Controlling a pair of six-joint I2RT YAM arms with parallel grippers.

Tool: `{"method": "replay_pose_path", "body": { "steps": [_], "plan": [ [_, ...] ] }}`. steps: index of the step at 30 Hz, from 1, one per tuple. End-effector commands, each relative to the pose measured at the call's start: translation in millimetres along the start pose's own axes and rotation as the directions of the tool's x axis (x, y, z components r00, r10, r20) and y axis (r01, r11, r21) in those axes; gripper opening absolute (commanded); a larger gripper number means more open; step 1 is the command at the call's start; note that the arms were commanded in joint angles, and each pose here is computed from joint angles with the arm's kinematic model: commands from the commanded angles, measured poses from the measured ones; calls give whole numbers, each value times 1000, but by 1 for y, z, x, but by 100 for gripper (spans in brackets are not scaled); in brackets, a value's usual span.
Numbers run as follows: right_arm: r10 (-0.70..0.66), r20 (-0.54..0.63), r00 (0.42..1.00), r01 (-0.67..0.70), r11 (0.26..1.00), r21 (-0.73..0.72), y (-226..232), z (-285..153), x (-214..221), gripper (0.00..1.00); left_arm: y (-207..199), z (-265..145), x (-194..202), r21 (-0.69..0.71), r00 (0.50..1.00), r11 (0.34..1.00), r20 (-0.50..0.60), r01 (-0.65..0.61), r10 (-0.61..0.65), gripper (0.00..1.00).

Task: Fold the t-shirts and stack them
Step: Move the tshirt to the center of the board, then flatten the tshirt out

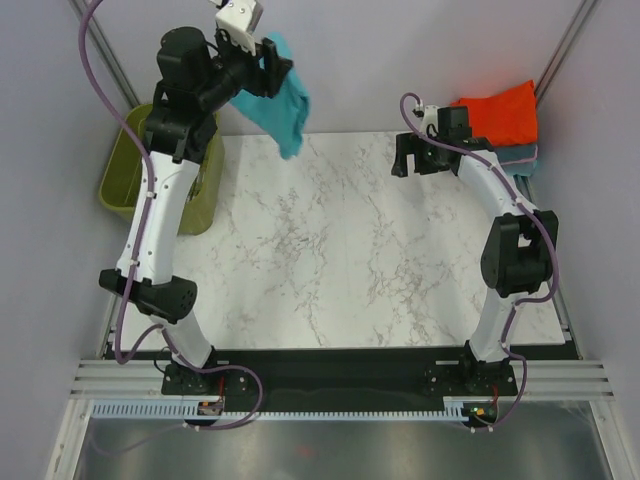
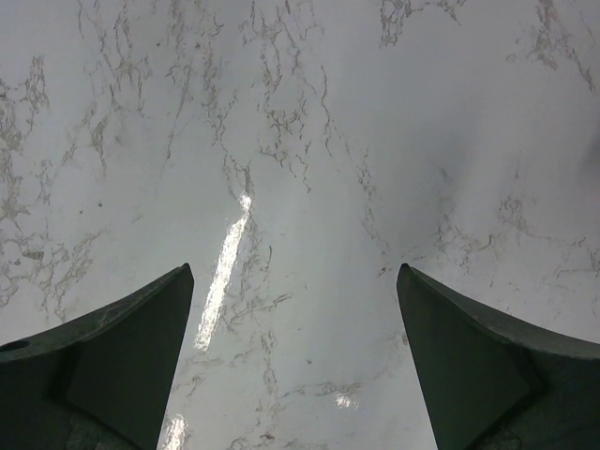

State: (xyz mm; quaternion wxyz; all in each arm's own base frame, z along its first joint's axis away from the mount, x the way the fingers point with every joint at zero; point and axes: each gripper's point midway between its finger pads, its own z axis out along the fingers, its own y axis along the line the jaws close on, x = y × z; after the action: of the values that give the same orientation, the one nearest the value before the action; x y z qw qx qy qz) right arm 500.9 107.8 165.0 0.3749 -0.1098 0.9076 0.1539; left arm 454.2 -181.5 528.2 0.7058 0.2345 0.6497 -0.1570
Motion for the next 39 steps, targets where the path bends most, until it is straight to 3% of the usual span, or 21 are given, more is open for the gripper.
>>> {"method": "replay_pose_path", "body": {
  "steps": [1, 6, 10, 15, 25, 39],
  "plan": [
    [-24, 70, 997, 25, 1000, -18, 8, -4, -25, 98, -4, 8, 12, -13, 1000, 1000, -19, 5, -5, 91],
    [-42, 78, 996, 40, 999, 28, 0, -8, -28, 98, 29, 6, 85, -167, 980, 986, -197, 2, -35, 97],
    [-39, 72, 997, 38, 999, 12, 2, -4, -26, 98, 33, -3, 216, -120, 864, 990, -489, 70, -120, 94],
    [-30, 68, 997, 31, 999, -9, 4, -2, -26, 98, 35, -6, 306, -98, 750, 985, -639, 141, -171, 92],
    [-59, 51, 997, 61, 998, -33, 9, -5, -19, 98, 86, 2, 382, -192, 662, 969, -708, 156, -247, 91],
    [-100, 21, 995, 100, 995, -3, 4, -1, -11, 98, 191, 8, 421, -354, 675, 935, -690, 0, -261, 93]
  ]
}}
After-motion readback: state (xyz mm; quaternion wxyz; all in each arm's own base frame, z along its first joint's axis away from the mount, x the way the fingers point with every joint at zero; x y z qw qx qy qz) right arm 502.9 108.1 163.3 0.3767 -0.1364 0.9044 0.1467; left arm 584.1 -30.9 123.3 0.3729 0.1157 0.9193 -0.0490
